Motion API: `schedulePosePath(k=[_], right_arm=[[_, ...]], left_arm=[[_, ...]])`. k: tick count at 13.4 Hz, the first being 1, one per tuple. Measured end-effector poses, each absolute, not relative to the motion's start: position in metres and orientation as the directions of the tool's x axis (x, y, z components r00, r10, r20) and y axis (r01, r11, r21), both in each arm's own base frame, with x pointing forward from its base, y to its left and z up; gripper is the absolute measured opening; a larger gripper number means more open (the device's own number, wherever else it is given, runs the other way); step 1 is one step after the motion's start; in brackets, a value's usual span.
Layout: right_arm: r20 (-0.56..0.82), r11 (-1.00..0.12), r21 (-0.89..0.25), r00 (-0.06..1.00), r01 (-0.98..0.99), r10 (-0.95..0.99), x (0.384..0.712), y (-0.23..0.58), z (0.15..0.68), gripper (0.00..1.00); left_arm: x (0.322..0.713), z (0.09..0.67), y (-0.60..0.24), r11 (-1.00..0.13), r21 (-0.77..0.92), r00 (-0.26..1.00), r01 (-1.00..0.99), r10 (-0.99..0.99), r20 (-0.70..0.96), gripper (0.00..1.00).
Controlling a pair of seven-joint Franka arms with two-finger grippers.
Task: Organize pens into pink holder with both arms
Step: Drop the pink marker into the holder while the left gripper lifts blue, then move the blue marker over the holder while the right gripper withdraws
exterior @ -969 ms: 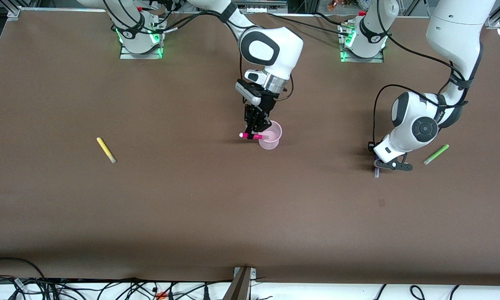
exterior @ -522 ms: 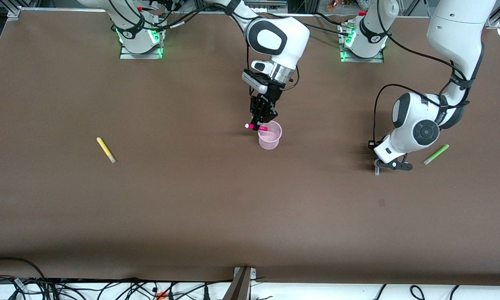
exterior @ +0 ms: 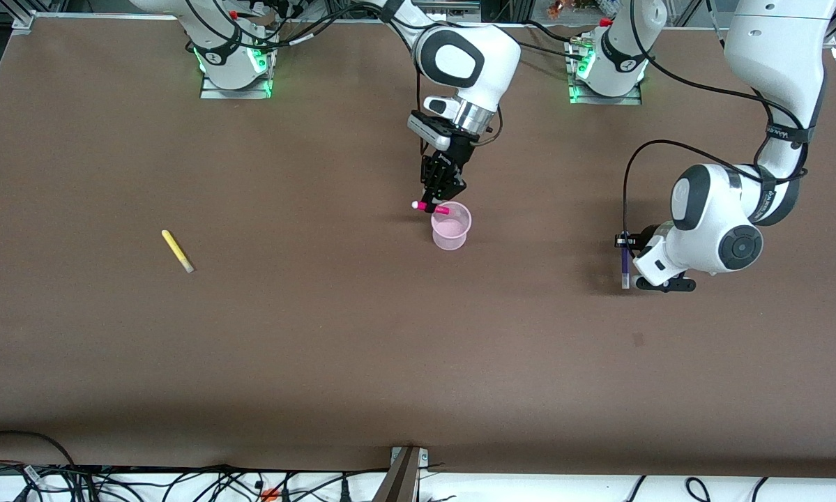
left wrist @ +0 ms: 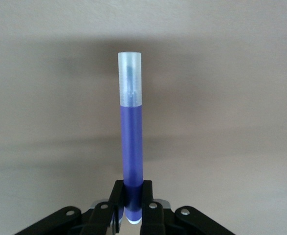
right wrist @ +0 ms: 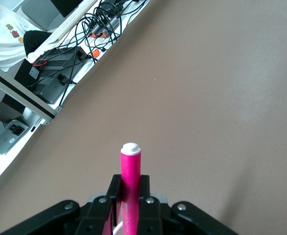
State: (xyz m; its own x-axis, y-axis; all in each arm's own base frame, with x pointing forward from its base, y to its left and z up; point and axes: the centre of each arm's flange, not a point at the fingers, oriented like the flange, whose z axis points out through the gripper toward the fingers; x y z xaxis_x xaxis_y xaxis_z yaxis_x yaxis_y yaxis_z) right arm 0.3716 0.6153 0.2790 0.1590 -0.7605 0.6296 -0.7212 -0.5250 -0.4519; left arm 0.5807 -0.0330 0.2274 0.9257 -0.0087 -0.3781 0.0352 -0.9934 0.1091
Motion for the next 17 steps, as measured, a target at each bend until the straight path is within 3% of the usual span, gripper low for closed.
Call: schedulePosePath(k=[11,12,17], right_arm=[[0.645,-0.55,-0.433,0.18,-0.714,-0.743,0.357,0.622,0.258,0.18],[0.646,-0.55,-0.433,0.18,-0.714,-0.742,0.356,0.622,0.258,0.23],[0.646,-0.552,-0.434,0.182,-0.712,-0.742,0.355,0.624,0.258,0.74]], left_arm=[[0.594,0.243,-0.018,-0.913,0.262,0.832,0.312,0.13,-0.539,0.19],[0.597,0.243,-0.016,-0.908,0.263,0.822,0.326,0.135,-0.552,0.19],[0.601,0.247,-0.028,-0.832,0.263,0.728,0.488,0.222,-0.649,0.19]])
